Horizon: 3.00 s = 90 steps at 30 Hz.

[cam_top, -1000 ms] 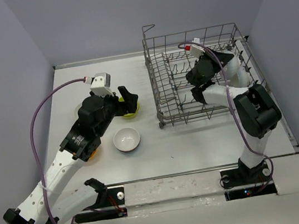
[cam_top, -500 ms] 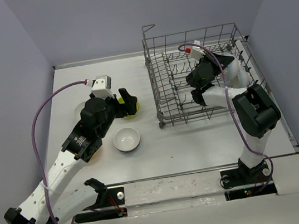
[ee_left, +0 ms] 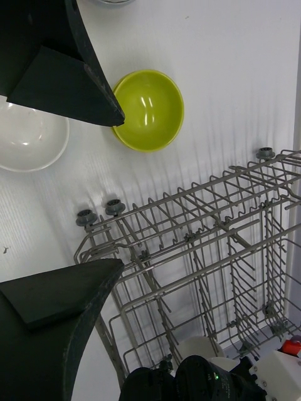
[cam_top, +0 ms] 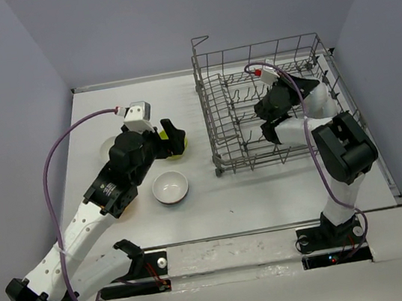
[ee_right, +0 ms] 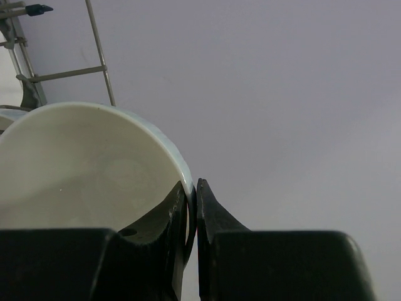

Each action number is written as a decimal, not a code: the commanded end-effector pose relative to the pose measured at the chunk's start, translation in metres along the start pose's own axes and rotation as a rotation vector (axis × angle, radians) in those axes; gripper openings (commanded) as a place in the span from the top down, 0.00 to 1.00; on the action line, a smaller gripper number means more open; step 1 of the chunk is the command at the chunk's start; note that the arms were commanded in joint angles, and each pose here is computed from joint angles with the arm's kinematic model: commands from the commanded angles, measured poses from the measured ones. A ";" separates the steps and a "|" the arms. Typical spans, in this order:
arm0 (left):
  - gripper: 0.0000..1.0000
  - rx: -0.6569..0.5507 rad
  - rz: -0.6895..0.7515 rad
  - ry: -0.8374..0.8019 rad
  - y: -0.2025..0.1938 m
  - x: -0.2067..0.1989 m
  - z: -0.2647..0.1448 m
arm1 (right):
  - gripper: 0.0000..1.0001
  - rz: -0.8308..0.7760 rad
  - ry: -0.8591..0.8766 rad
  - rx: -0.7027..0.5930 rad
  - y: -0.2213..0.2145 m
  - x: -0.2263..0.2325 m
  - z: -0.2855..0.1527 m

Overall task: Load the bowls into the dish rack
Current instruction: Insert the bowl into the dish rack.

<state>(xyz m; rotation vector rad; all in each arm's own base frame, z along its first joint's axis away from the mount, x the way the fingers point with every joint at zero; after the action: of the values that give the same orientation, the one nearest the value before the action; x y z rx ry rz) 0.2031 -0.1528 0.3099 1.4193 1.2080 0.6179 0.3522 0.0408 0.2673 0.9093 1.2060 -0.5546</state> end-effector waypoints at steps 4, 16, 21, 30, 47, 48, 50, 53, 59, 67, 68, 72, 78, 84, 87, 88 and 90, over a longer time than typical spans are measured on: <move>0.05 -0.021 0.015 -0.004 0.000 -0.002 0.004 | 0.99 0.233 -0.075 -0.007 0.000 -0.010 0.010; 0.04 -0.005 0.020 -0.006 -0.003 -0.003 0.008 | 0.99 0.183 -0.047 -0.008 -0.004 0.003 0.009; 0.04 -0.005 0.021 -0.001 -0.003 -0.002 0.008 | 0.99 0.153 0.001 0.006 -0.003 0.011 0.009; 0.03 0.000 0.021 -0.001 -0.004 -0.002 0.010 | 0.99 0.163 0.080 0.042 -0.009 0.016 0.013; 0.02 0.004 0.015 -0.032 0.001 -0.007 0.010 | 0.99 0.193 0.107 0.034 -0.021 -0.003 0.011; 0.02 0.006 0.015 -0.033 0.000 -0.007 0.010 | 0.99 0.197 0.106 0.034 -0.021 -0.004 0.011; 0.02 0.008 0.014 -0.034 0.000 -0.008 0.011 | 0.99 0.200 0.111 0.023 -0.020 -0.006 0.008; 0.02 0.010 0.016 -0.031 -0.001 -0.007 0.011 | 0.99 0.207 0.108 0.024 -0.020 -0.008 0.008; 0.02 0.010 0.016 -0.038 0.000 -0.008 0.012 | 0.99 0.180 0.114 0.017 -0.021 -0.005 0.004; 0.02 0.011 0.016 -0.039 -0.001 -0.008 0.011 | 0.99 0.146 0.127 0.005 -0.019 0.000 -0.003; 0.02 0.012 0.018 -0.039 -0.002 -0.008 0.011 | 0.99 0.137 0.128 0.006 -0.019 0.001 -0.003; 0.01 0.011 0.016 -0.039 -0.002 -0.008 0.011 | 0.99 0.113 0.134 -0.002 -0.019 0.003 -0.006; 0.01 0.013 0.016 -0.042 -0.002 -0.008 0.011 | 0.99 0.145 0.123 0.000 -0.017 -0.008 -0.005; 0.01 0.012 0.014 -0.042 -0.002 -0.008 0.011 | 0.99 0.181 0.103 -0.008 -0.016 -0.016 -0.004; 0.01 0.014 0.015 -0.040 -0.003 -0.007 0.011 | 0.99 0.199 0.087 -0.013 -0.014 -0.021 -0.004; 0.01 0.016 0.015 -0.039 -0.003 -0.007 0.011 | 0.99 0.208 0.082 -0.015 -0.014 -0.023 -0.004; 0.01 0.016 0.017 -0.039 -0.003 -0.007 0.011 | 0.99 0.212 0.078 -0.016 -0.013 -0.025 -0.003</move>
<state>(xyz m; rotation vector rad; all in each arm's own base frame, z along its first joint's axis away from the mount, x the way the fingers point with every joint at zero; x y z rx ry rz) 0.2085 -0.1619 0.2925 1.4922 1.2194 0.5849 0.3402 0.0358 0.2587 0.9914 1.2711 -0.4254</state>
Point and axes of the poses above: each gripper's point midway between its finger pads, its own z axis out along the fingers, its own x axis along the line the jaws close on, y = z × x, the point moved 8 cm from there along -z, back along the fingers, and after that the axes turned 5 degrees about z, right-handed, at the moved point
